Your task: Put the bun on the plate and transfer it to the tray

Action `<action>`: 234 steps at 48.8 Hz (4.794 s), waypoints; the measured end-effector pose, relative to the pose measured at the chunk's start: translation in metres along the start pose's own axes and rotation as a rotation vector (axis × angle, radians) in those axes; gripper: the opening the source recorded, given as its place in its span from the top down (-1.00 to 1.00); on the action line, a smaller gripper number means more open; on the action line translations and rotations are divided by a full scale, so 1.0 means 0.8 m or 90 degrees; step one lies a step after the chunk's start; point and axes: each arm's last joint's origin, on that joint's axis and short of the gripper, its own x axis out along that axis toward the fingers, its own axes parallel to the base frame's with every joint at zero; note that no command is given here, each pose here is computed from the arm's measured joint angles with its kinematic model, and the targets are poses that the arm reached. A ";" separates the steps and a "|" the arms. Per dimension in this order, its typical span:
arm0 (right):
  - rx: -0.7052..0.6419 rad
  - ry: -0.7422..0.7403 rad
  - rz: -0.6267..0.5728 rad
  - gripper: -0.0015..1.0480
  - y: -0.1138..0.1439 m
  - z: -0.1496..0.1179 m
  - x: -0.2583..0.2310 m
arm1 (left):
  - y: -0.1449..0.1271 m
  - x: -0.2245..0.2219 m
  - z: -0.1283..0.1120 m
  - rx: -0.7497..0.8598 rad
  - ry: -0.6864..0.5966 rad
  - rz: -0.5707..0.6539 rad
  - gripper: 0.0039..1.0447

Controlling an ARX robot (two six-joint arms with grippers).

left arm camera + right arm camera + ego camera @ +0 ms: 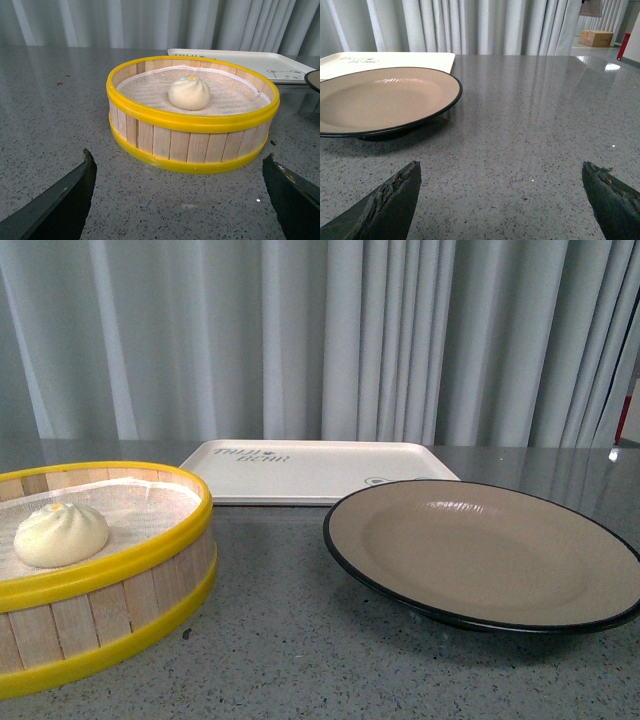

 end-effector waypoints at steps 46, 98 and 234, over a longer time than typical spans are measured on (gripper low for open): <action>0.000 0.000 0.000 -0.84 0.000 0.000 0.000 | 0.000 0.000 0.000 0.000 0.000 0.000 -0.88; 0.000 0.000 0.000 -0.84 0.000 0.000 0.000 | -0.030 0.173 0.141 0.041 0.138 -0.074 -0.88; 0.000 0.000 0.000 -0.84 0.000 0.000 0.000 | -0.151 0.269 0.154 0.035 0.153 -0.189 0.93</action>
